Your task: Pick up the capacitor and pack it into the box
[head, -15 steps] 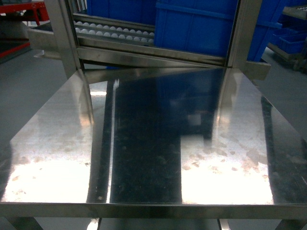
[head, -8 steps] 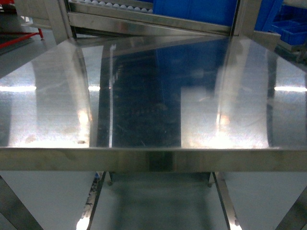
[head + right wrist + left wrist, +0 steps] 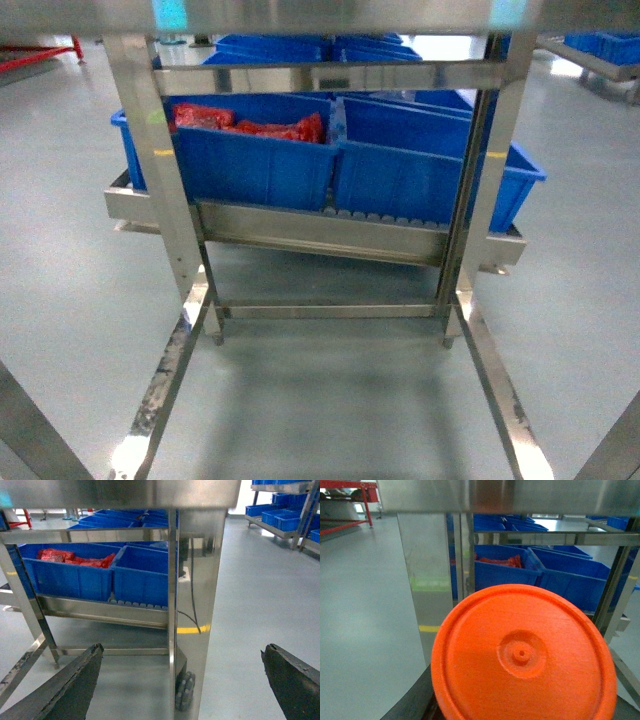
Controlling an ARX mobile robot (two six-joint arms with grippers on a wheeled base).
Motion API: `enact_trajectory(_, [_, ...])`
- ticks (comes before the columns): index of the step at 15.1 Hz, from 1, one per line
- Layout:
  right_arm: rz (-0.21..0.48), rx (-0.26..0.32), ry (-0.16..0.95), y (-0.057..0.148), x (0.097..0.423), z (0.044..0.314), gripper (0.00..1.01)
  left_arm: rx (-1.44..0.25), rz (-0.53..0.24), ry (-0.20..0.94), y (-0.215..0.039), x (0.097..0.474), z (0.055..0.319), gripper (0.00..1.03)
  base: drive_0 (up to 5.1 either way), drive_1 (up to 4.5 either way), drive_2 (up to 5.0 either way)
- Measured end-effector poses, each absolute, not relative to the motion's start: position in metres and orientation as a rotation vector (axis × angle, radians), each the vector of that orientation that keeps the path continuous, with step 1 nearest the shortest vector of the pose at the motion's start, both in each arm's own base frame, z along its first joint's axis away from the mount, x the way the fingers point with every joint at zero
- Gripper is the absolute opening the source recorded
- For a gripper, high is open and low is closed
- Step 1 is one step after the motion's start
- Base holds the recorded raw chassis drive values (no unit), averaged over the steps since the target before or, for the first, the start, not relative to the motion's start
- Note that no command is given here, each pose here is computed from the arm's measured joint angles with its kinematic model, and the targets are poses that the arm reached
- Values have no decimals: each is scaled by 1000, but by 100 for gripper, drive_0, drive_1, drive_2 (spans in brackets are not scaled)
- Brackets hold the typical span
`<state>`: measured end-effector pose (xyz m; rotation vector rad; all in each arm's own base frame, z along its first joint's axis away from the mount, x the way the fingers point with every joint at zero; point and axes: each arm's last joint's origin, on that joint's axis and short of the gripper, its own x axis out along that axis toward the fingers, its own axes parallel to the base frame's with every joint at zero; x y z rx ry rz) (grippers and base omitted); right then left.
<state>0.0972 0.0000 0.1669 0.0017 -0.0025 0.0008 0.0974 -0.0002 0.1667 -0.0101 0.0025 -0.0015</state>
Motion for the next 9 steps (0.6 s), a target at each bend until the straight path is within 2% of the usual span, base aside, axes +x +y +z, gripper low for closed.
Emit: enact_trajectory(9, [0,3,-2,0,97,167,98,-10,-2,3,0,97,167,44,0,0,0])
